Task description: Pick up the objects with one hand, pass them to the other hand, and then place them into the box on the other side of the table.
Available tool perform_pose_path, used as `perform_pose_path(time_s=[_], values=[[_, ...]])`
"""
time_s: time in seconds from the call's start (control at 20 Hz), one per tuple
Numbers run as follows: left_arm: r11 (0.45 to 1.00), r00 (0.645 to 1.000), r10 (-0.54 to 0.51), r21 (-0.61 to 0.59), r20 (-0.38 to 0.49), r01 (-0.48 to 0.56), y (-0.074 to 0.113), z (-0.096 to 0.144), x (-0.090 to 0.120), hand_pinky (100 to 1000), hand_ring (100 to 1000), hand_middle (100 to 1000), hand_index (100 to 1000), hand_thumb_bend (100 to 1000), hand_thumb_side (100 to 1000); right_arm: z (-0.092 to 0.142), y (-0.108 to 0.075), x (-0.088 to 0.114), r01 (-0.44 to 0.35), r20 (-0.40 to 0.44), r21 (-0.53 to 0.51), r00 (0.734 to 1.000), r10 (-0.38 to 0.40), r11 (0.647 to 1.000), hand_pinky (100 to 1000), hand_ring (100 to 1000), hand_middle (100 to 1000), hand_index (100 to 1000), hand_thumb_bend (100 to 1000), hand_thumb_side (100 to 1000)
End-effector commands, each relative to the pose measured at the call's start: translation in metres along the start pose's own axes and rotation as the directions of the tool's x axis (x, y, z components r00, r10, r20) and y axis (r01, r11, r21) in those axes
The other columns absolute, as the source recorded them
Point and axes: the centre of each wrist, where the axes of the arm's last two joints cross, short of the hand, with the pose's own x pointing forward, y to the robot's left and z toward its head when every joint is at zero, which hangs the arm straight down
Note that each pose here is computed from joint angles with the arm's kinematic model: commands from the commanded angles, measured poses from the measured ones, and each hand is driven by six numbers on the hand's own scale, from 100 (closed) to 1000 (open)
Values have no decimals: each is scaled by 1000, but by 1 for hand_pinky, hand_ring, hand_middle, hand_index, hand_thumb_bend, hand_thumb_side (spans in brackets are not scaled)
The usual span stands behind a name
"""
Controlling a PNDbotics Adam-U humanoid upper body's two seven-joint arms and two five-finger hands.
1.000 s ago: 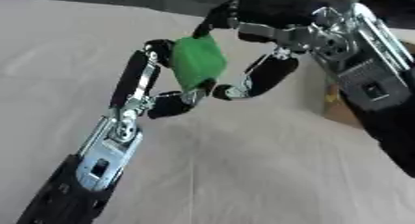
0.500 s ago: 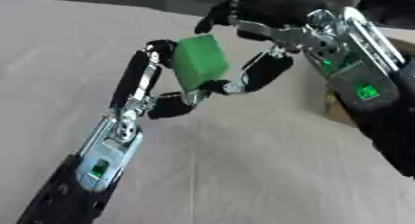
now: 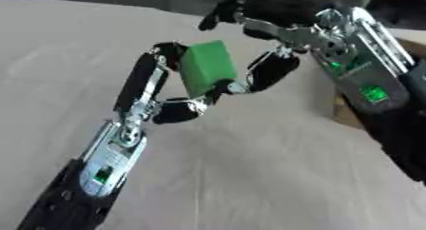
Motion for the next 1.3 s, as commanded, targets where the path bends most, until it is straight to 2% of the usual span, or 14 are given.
perform_pose_path(time_s=[0.05, 0.45, 0.6, 0.95, 1.1, 1.3], values=[[1000, 999, -8, 19, 50, 7, 5, -6, 12, 610, 589, 501, 495, 100, 213, 1, -7, -3, -19, 9, 4, 1000, 19, 1000, 878, 916, 800, 883, 454, 352], [999, 998, 1, 32, 62, -3, 8, -8, 14, 609, 588, 500, 494, 100, 211, -1, -5, -5, -10, 13, 23, 1000, 9, 1000, 876, 911, 792, 875, 437, 340], [1000, 998, 0, 29, 70, -3, 7, -8, 16, 608, 587, 499, 495, 100, 212, -3, -3, -6, 15, 14, 14, 1000, -16, 1000, 874, 899, 760, 831, 403, 299], [1000, 997, 12, 25, 81, -14, 5, -10, 19, 608, 587, 500, 495, 100, 214, -5, -1, -5, 92, 15, -13, 996, -92, 996, 868, 857, 708, 795, 336, 235], [1000, 997, 12, 19, 76, -14, 3, -10, 18, 609, 588, 500, 495, 100, 214, -5, -1, -4, 122, 20, -23, 992, -121, 992, 864, 837, 675, 773, 293, 219], [1000, 997, 11, 14, 71, -12, 2, -10, 18, 609, 589, 501, 496, 100, 213, -4, -1, -3, 149, 30, -23, 989, -148, 989, 855, 806, 598, 716, 174, 196]])
